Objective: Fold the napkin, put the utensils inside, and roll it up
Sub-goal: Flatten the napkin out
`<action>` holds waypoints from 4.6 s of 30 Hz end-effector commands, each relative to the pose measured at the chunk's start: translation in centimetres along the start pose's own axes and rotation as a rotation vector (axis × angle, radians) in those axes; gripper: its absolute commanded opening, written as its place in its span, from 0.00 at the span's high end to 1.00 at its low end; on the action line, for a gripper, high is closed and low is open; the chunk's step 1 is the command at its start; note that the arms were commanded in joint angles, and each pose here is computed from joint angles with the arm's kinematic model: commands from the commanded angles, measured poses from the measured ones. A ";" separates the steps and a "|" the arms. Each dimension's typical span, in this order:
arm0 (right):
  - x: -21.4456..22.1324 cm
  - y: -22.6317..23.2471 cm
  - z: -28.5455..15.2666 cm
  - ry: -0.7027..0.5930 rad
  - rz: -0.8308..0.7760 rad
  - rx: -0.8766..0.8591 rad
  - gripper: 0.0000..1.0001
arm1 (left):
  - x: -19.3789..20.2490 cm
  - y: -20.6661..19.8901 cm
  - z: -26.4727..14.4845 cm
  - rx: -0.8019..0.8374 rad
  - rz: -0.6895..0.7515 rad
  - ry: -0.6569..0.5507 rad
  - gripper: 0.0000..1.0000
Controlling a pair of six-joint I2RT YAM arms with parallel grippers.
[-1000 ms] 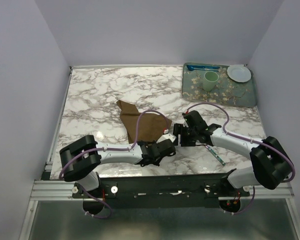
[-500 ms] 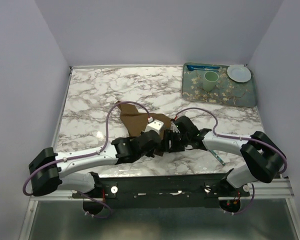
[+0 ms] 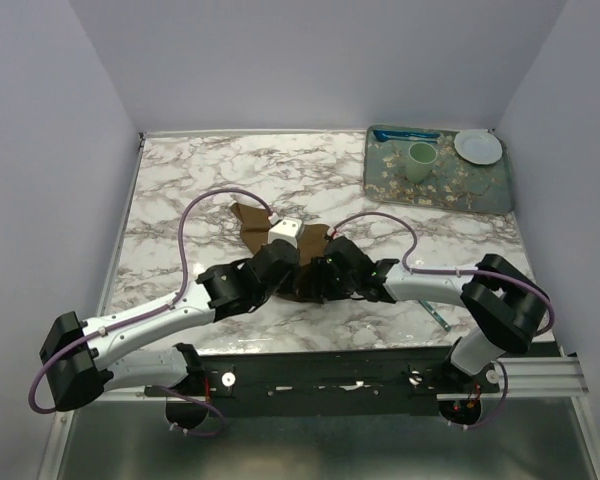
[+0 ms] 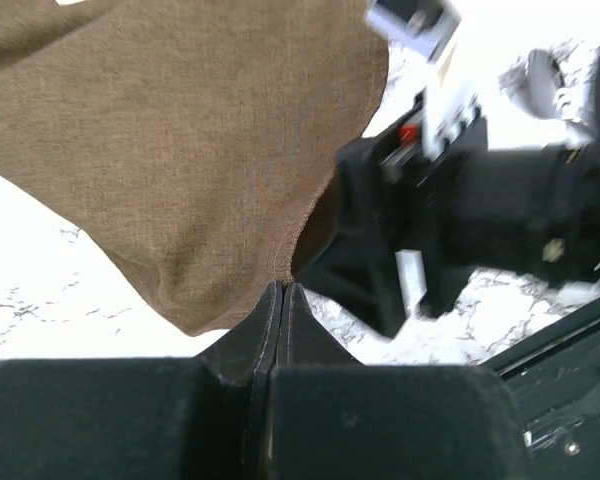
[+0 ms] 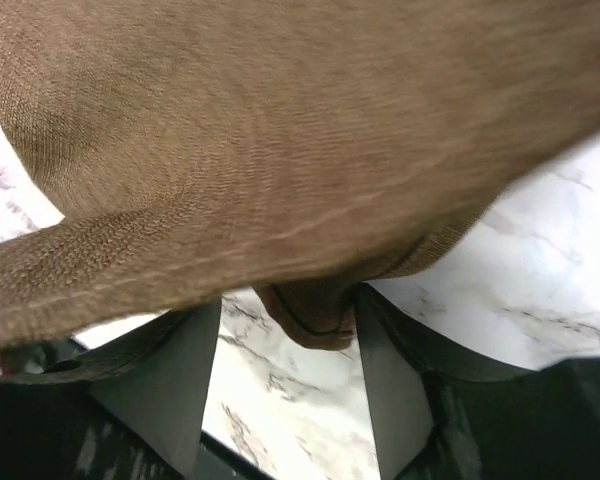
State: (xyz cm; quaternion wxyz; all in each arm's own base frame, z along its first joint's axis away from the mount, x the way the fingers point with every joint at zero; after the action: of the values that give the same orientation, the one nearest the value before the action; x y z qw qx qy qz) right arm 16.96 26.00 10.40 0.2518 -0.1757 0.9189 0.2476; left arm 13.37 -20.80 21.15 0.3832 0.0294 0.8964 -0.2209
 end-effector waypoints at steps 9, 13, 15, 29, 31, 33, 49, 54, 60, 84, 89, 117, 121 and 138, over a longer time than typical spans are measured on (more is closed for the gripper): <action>3.4 -3.0 1.4 0.102 -0.036 0.432 0.74 | -4.8 -0.1 -2.8 -0.042 -0.134 -0.165 1.00; -0.2 -2.6 -2.1 -0.028 -0.133 0.528 0.99 | -8.0 2.0 -4.6 -0.121 -0.226 -0.303 1.00; -3.2 -2.0 -4.8 -0.129 -0.234 0.530 0.99 | -10.7 3.2 -6.2 -0.158 -0.284 -0.417 1.00; -16.1 3.7 -28.3 -0.610 -0.741 0.429 0.99 | -23.2 3.7 -21.9 -0.197 -0.202 -1.020 1.00; -15.6 4.7 -31.0 -0.641 -0.802 0.311 0.99 | -23.4 3.7 -25.0 -0.150 -0.177 -1.084 1.00; -15.3 5.6 -33.4 -0.665 -0.852 0.207 0.99 | -23.0 3.8 -27.3 -0.093 -0.167 -1.132 1.00; -15.4 3.2 -31.0 -0.671 -0.553 0.259 0.99 | -22.1 7.2 -19.2 -0.645 -0.178 -1.002 1.00; -20.6 1.5 -30.0 -0.698 -0.546 0.326 0.99 | -27.2 9.4 -14.8 -0.607 -0.239 -0.903 1.00; -22.2 0.1 -29.7 -0.650 -0.537 0.397 0.99 | -30.5 12.1 -14.9 -0.615 -0.283 -0.894 1.00; -19.8 -13.1 -14.5 0.085 -0.223 0.767 0.36 | -21.7 24.7 -6.5 -0.980 -0.521 -0.523 0.30; -16.5 -8.6 -13.6 0.118 -0.306 0.533 0.16 | -21.4 21.8 -7.4 -0.822 -0.525 -0.520 0.06; -0.8 10.2 4.5 0.197 -0.558 -0.047 0.80 | -17.8 14.0 7.1 -0.260 -0.437 -0.081 0.61; -0.2 9.1 4.8 0.202 -0.557 0.014 0.78 | -15.3 19.3 4.2 -0.417 -0.637 -0.168 0.56; 4.2 4.5 -3.1 0.271 -0.499 0.167 0.76 | -6.4 28.8 -2.5 -0.901 -1.035 -0.211 0.16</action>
State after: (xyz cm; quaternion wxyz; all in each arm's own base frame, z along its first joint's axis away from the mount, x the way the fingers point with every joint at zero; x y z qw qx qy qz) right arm 10.31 29.80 10.87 0.1855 -0.4351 0.8679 0.1517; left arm 24.40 6.40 17.62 0.3158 -0.5609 0.7651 -0.0173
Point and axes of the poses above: each gripper's point midway between its finger pads, its own z axis out along the fingers, its own y axis along the line the jaws close on, x = y × z, the point moved 10 cm from there along -z, back along the fingers, and after that the axes turned 13 degrees about -z, right-handed, at the moved point
